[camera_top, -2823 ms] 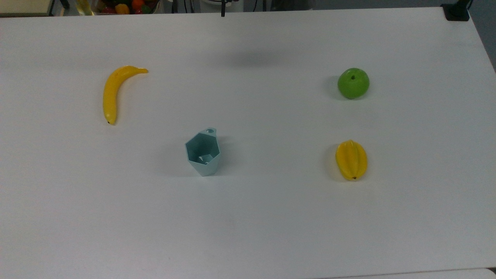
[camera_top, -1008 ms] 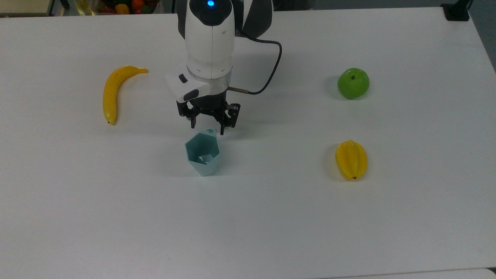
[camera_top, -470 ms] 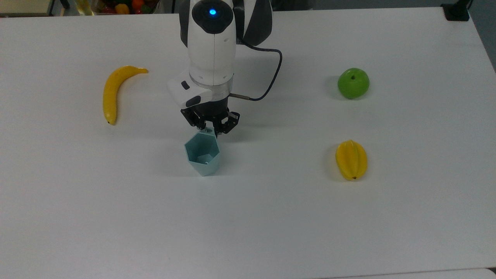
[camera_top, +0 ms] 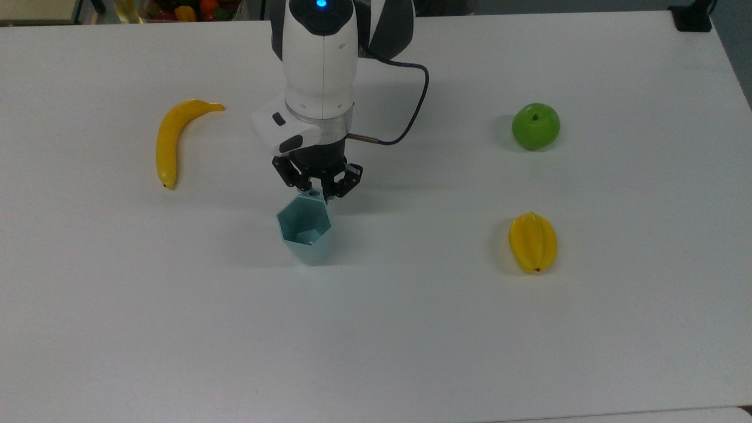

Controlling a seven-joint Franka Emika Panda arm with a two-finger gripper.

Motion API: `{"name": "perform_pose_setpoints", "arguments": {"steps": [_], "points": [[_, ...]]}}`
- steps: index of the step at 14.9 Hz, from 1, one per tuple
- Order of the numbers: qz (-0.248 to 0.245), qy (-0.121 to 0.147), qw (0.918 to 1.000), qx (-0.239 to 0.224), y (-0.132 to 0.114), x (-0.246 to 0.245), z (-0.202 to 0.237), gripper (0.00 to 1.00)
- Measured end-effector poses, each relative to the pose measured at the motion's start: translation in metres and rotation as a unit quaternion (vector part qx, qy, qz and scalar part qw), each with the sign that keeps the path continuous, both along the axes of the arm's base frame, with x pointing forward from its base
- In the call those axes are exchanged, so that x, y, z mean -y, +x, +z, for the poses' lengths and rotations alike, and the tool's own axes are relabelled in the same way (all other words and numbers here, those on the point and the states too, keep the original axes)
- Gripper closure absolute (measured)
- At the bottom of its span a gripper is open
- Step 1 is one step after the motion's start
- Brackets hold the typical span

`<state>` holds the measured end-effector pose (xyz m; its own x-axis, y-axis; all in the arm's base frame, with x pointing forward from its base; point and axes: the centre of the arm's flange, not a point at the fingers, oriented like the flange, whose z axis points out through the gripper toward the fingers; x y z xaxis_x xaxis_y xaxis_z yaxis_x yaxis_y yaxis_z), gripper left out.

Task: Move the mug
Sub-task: 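Drag the gripped mug away from the star fruit toward the table edge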

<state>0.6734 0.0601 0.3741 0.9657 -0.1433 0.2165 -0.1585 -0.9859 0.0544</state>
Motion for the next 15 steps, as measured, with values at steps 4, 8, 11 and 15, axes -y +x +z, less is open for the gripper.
{"name": "perform_pose_setpoints", "arguments": {"steps": [4, 8, 11, 15], "points": [[0.005, -0.012, 0.9986, -0.052, -0.039, 0.002, 0.024, 0.75], [0.043, -0.024, 0.9928, -0.109, -0.098, -0.019, 0.019, 0.75], [0.058, -0.029, 0.9893, -0.131, -0.118, -0.032, 0.002, 0.75], [0.062, -0.033, 0.9870, -0.144, -0.124, -0.035, -0.004, 0.68]]}}
